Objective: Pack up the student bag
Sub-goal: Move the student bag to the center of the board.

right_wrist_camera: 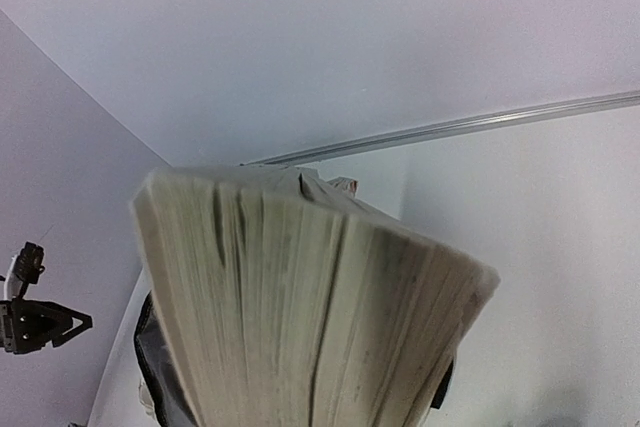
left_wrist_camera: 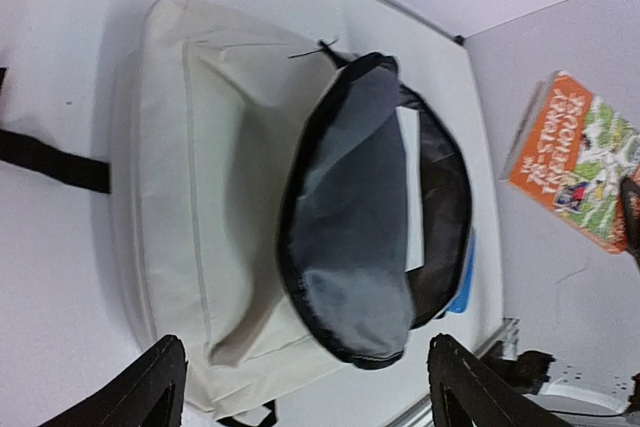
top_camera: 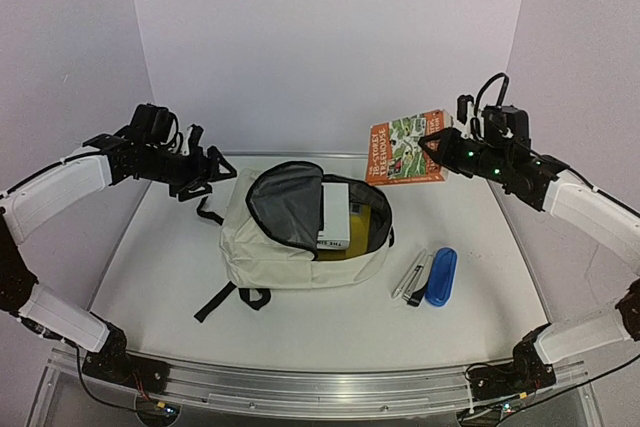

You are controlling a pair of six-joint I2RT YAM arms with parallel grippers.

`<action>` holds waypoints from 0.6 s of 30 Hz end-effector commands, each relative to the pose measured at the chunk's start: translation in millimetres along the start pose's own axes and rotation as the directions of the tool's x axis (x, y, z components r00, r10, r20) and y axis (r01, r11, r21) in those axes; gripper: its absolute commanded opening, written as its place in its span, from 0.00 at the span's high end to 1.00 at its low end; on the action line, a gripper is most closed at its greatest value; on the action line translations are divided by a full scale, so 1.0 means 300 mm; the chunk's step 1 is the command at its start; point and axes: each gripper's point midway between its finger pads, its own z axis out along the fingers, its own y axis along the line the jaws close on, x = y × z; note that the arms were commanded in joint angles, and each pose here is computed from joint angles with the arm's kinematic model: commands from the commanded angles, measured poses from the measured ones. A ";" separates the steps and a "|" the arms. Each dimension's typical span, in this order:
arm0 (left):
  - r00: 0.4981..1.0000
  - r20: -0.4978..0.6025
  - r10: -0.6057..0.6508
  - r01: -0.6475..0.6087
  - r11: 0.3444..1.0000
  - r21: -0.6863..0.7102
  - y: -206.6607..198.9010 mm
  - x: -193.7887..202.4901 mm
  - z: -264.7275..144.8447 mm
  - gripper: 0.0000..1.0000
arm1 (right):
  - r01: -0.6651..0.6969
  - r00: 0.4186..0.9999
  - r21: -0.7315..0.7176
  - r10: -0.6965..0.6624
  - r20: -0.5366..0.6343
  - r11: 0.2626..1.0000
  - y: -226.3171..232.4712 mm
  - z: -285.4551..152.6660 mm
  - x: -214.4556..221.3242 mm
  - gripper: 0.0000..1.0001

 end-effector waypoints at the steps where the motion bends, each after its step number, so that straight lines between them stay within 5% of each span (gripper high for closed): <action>1: 1.000 -0.019 -0.005 0.007 0.992 0.126 -0.069 -0.018 0.050 0.13 | -0.021 0.989 -0.133 0.040 0.141 0.991 0.110 -0.034 -0.132 1.00; 10: 0.995 -0.097 0.000 0.015 0.989 0.147 -0.058 0.002 0.188 0.11 | -0.021 0.988 -0.159 0.045 0.148 0.987 0.128 -0.069 -0.140 1.00; 18: 0.991 -0.131 -0.020 0.039 0.989 0.142 -0.036 0.009 0.262 0.20 | -0.032 0.990 -0.168 0.054 0.130 0.985 0.127 -0.065 -0.121 1.00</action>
